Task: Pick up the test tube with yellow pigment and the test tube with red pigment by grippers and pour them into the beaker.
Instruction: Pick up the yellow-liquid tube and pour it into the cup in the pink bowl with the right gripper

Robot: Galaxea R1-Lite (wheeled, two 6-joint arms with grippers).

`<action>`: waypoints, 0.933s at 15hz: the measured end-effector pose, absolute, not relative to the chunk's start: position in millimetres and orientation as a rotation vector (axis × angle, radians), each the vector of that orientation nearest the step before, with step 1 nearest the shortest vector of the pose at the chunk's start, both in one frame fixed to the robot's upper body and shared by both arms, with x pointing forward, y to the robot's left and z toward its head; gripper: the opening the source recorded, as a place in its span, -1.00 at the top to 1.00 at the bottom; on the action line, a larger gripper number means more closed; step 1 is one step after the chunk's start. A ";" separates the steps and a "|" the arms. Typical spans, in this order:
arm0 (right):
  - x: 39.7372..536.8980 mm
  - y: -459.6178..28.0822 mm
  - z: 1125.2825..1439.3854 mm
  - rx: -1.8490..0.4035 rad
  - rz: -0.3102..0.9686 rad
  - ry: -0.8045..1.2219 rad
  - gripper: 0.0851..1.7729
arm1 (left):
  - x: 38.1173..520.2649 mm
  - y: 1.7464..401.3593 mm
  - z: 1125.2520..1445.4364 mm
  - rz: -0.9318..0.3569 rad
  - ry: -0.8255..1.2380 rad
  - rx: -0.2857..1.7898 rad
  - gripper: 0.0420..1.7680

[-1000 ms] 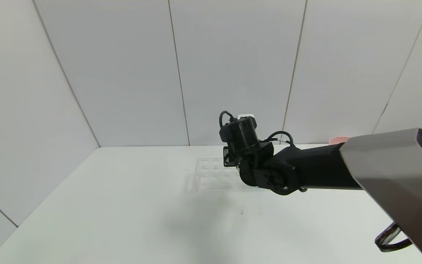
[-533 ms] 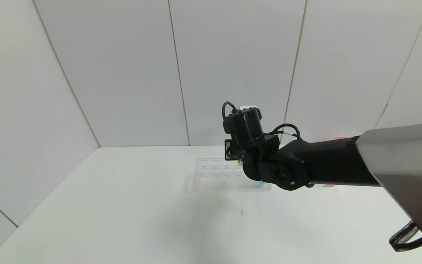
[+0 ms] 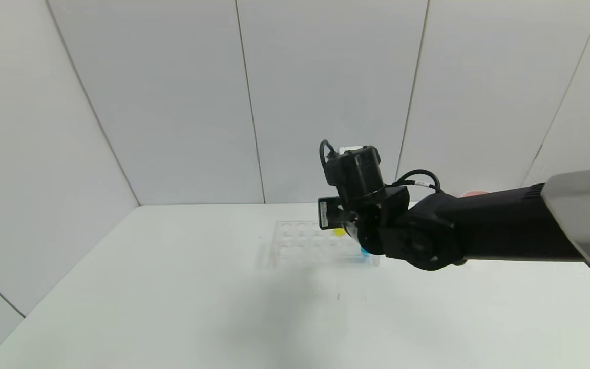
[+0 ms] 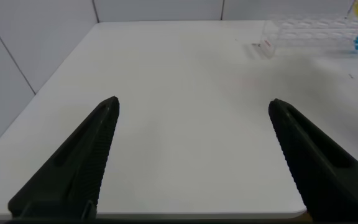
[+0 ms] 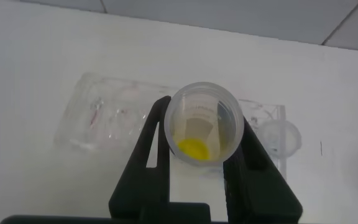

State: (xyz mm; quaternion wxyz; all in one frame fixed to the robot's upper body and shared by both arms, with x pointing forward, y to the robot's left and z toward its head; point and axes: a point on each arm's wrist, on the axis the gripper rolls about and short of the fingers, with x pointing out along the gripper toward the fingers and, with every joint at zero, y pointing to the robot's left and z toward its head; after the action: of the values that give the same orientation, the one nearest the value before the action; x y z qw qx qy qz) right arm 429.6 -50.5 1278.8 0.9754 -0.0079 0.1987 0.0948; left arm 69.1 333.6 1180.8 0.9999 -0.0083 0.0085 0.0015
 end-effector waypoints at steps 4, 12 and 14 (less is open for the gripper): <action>403.1 -82.4 1284.8 -0.088 0.462 0.436 0.45 | 69.1 333.6 1180.8 0.003 0.017 -0.017 -0.94; 374.8 -188.1 1285.3 -0.136 0.766 0.349 0.45 | 69.1 333.6 1180.8 0.003 0.017 -0.017 -0.94; 378.0 -218.1 1290.9 -0.138 0.756 0.351 0.45 | 69.1 333.6 1180.8 0.003 0.017 -0.017 -0.94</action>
State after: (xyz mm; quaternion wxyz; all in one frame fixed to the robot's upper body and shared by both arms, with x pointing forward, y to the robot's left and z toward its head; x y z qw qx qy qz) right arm 378.0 -218.1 1290.9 0.9120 -0.0671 0.1705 0.3670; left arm 69.1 333.6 1180.8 0.9999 -0.0083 0.0083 0.0015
